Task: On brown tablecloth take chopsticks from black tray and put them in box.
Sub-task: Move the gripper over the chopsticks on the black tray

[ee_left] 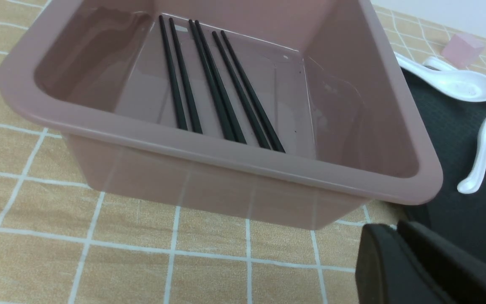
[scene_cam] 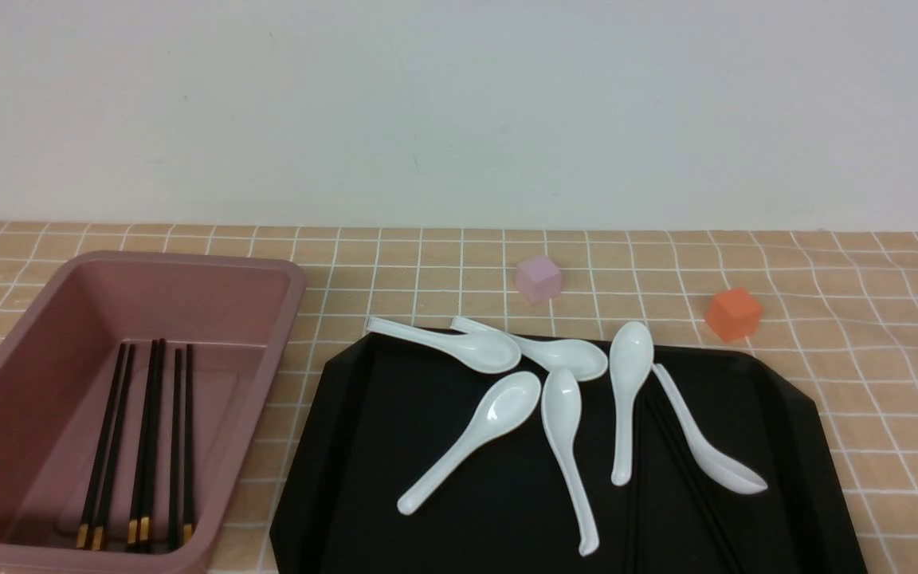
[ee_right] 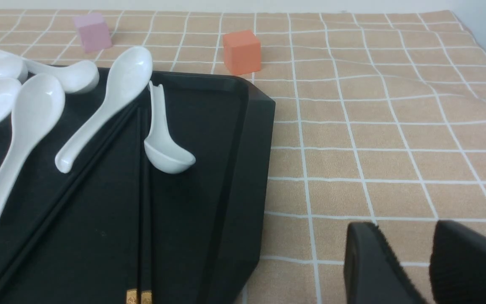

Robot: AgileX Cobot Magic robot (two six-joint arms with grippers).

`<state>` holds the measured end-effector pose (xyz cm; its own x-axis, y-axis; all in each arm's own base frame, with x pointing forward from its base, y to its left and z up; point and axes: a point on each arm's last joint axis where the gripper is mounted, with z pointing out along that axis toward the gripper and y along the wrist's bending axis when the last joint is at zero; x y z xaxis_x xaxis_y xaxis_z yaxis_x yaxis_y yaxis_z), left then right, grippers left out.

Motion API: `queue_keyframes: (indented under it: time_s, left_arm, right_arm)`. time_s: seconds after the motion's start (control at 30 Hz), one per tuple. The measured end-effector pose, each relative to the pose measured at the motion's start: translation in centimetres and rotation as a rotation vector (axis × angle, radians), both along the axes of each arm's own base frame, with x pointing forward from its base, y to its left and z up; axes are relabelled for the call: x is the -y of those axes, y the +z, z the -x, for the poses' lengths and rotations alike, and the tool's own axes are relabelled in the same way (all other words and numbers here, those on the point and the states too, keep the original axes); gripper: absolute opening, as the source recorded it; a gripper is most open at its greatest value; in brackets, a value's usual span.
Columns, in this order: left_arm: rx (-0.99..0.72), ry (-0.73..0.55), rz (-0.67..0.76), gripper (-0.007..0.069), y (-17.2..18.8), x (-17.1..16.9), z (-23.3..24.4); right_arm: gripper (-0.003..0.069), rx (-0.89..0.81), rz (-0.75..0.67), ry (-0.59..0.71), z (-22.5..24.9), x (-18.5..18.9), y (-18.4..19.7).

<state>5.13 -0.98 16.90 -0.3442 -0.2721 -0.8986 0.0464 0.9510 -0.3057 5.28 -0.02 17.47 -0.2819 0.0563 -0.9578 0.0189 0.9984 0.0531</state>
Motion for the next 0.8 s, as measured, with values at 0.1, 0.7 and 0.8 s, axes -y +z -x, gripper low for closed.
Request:
queue_keyframes:
  time_s: [0.1,0.7,0.8]
  left_arm:
    - [0.0,0.0,0.0,0.005,0.0,0.0,0.0]
    - [0.0,0.0,-0.001,0.005,0.0,0.0,0.0]
    - [0.0,0.0,-0.001,0.005,0.0,0.0,0.0]
  right_arm:
    - [0.024,0.0,-0.009,-0.001,0.0,0.0,0.0]
    - [0.024,0.075,-0.837,-0.02,-0.1,-1.5,1.6]
    - [0.0237,0.129,-0.779,0.022,0.2,-1.6,4.1]
